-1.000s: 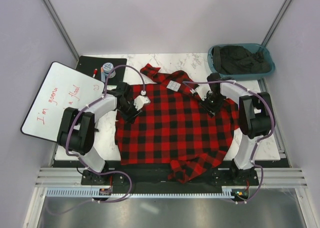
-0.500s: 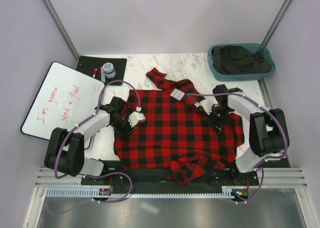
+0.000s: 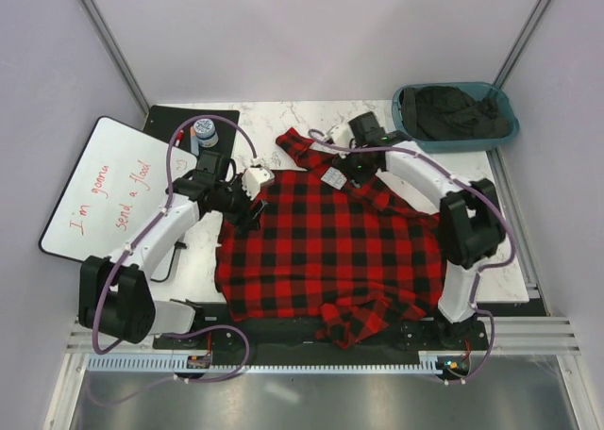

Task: Fold and stack the long sleeve shirts
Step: Flatten the shirt out

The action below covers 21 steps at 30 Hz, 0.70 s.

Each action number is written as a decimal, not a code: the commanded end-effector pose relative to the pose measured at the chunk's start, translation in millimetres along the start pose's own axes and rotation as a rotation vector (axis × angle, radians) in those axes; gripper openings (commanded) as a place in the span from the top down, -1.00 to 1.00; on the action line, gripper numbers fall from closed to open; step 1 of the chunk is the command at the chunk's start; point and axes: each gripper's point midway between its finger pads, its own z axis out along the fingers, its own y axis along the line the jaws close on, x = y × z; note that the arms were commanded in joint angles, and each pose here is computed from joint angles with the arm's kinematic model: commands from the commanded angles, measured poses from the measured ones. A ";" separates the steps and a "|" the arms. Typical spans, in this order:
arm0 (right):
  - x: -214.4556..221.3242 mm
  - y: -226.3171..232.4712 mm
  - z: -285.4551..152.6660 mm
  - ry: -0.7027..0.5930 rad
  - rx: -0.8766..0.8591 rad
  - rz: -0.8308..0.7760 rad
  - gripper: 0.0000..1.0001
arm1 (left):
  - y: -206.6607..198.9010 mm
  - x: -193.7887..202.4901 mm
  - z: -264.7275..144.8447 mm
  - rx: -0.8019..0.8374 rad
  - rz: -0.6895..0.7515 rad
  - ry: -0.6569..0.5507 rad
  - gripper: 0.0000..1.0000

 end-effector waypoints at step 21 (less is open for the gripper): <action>-25.0 13.4 92.4 0.147 0.290 -0.258 0.03 | 100.6 4.9 59.7 -0.288 -0.294 0.043 -0.37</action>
